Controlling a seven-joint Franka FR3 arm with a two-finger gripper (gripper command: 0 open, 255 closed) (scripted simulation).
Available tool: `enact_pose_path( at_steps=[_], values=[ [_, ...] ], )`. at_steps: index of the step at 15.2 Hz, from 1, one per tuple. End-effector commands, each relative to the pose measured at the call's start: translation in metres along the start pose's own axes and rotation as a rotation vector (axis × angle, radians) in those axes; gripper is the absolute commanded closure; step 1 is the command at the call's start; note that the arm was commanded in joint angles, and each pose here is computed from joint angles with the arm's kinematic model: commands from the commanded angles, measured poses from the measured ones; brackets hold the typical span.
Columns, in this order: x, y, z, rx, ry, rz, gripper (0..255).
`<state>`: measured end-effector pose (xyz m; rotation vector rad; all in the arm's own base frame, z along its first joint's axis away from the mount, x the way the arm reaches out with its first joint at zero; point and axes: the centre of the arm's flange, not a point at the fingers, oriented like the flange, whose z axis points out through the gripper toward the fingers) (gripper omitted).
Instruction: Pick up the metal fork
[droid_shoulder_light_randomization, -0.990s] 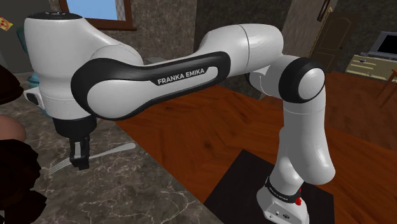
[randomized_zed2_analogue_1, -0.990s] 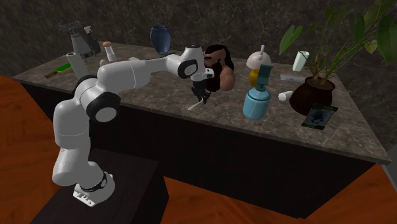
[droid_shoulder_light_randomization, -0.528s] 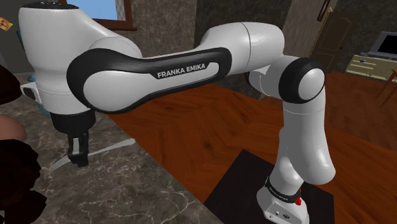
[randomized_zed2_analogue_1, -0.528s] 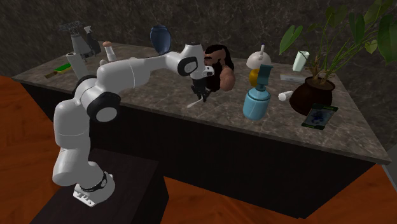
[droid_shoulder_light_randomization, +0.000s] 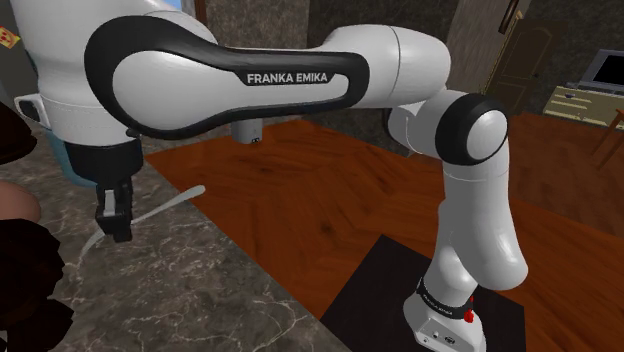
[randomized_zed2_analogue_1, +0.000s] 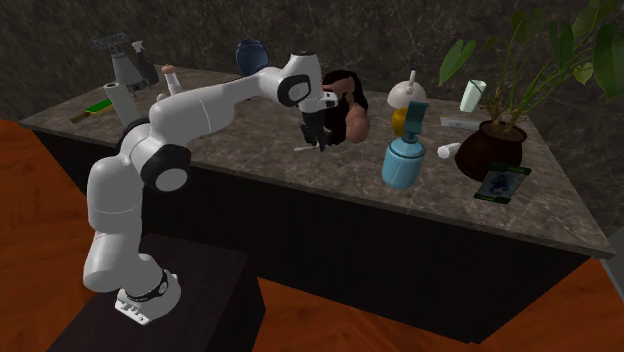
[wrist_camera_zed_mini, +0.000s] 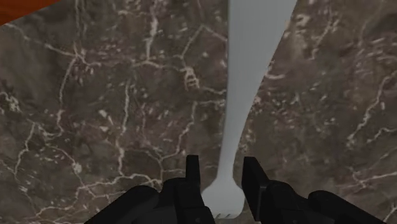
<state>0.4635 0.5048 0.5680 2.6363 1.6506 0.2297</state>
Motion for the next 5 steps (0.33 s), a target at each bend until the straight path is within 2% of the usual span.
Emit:
enact_pose_path(
  at_steps=[1, 5],
  values=[
    [0.002, 0.000, -0.011, -0.001, 0.003, 0.000, 255],
    [0.003, 0.001, -0.022, -0.001, 0.003, 0.000, 255]
  ],
)
